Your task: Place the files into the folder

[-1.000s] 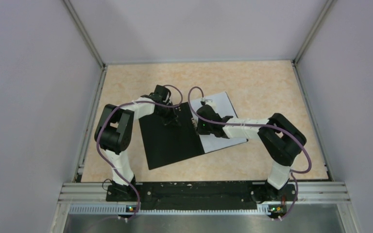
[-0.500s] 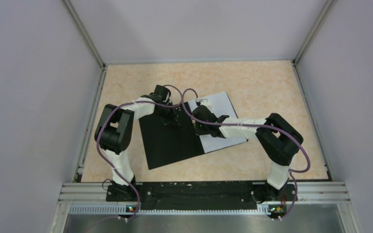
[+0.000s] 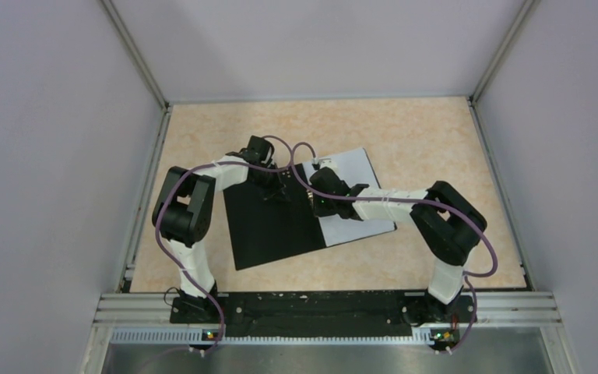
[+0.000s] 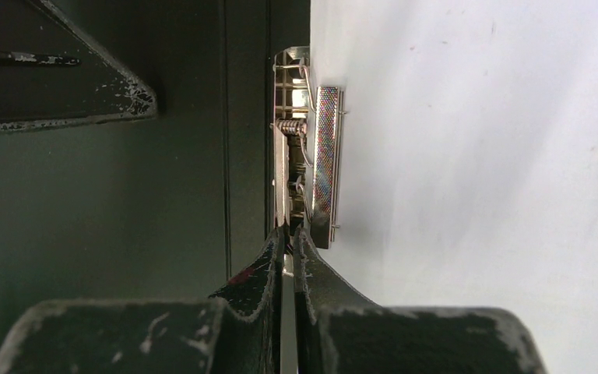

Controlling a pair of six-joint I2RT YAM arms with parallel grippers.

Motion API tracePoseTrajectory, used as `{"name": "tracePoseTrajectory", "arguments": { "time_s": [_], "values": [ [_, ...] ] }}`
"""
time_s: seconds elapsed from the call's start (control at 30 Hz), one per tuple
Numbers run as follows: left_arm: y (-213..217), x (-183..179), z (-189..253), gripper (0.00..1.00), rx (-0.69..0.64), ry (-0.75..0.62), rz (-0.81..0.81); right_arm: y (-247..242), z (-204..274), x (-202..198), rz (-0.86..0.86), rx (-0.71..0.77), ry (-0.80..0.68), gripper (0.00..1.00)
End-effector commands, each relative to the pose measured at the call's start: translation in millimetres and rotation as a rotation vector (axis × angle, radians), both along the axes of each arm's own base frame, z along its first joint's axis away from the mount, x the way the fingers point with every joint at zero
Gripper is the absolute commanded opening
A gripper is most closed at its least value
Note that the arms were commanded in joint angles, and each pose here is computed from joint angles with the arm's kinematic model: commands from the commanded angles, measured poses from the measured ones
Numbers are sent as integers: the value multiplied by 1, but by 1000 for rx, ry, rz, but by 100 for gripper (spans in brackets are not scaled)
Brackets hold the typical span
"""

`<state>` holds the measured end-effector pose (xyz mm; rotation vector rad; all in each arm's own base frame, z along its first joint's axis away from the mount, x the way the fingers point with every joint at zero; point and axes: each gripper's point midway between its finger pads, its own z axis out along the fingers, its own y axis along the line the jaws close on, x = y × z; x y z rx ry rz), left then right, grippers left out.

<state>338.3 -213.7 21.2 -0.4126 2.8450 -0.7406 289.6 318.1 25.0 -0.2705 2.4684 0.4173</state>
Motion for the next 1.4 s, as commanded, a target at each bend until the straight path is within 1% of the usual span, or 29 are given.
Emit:
{"name": "tracePoseTrajectory", "arguments": {
  "time_s": [0.0,0.33,0.4,0.53,0.77,1.0,1.23,1.37],
  "values": [
    [16,-12,-39,4,118,56,4,-24,-64,-74,117,-121,289,0],
    [16,-10,-35,4,119,51,1,-30,-47,-63,72,-127,271,0],
    [16,-10,-35,4,120,50,2,-33,-43,-60,58,-140,259,7],
    [16,-10,-36,4,121,53,2,-38,-41,-58,42,-160,253,13],
    [17,-9,-36,4,125,54,3,-40,-35,-55,29,-166,236,17],
    [17,-10,-37,4,126,53,-1,-39,-19,-48,13,-150,209,18],
    [16,-5,-30,5,127,36,-12,-51,3,-41,-30,-149,175,27],
    [12,9,-19,6,126,7,-21,-59,22,-33,-64,-117,136,28]
  ]
}}
